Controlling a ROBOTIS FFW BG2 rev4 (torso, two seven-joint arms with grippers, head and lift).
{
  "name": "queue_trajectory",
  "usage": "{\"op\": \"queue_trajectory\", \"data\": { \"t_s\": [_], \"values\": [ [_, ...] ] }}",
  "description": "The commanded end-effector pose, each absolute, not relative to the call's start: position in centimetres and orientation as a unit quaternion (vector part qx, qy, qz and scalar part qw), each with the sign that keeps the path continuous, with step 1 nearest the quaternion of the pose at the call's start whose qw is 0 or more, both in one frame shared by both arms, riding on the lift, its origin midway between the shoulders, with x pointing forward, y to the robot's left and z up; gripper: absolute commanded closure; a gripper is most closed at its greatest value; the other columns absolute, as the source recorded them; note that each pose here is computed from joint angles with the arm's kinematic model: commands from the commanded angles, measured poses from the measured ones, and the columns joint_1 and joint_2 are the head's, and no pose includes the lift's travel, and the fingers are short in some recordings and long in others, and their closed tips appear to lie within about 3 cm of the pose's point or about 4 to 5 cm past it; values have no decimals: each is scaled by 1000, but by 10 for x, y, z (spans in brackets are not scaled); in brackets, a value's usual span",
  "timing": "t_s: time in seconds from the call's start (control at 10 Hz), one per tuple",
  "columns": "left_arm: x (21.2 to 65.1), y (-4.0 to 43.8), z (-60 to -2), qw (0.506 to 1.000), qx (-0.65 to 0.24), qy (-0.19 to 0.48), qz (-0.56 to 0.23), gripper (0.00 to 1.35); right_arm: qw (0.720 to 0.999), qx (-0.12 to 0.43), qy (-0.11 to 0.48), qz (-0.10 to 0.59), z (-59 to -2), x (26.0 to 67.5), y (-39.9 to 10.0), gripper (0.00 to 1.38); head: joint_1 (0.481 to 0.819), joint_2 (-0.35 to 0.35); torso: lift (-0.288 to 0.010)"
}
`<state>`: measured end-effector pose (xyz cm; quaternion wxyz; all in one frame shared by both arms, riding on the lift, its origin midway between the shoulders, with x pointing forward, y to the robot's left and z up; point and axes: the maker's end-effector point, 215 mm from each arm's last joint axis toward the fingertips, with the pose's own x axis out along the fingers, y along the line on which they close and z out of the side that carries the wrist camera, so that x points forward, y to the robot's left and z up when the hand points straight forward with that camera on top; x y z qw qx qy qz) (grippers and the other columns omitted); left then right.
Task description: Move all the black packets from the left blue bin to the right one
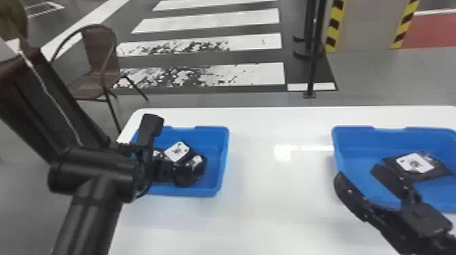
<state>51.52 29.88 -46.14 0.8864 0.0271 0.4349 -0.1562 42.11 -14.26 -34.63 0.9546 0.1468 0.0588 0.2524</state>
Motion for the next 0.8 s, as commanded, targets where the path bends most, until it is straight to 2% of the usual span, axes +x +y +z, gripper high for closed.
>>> {"op": "queue_trajectory", "data": {
  "t_s": [0.0,0.2,0.4,0.7],
  "values": [
    [513,304,-433,903,31,400,-152,1164,955,147,56,253,-344,421,-143,170,695,184,-140],
    [494,297,-394,921,29,354,-157,1164,952,156,49,257,-336,421,-141,171,695,189,-140],
    [488,254,-370,931,23,293,-217,1164,946,170,41,273,-325,423,-133,171,695,187,-140],
    [477,168,-348,927,2,210,-309,1164,932,195,36,304,-312,425,-107,171,695,118,-140]
  ]
}}
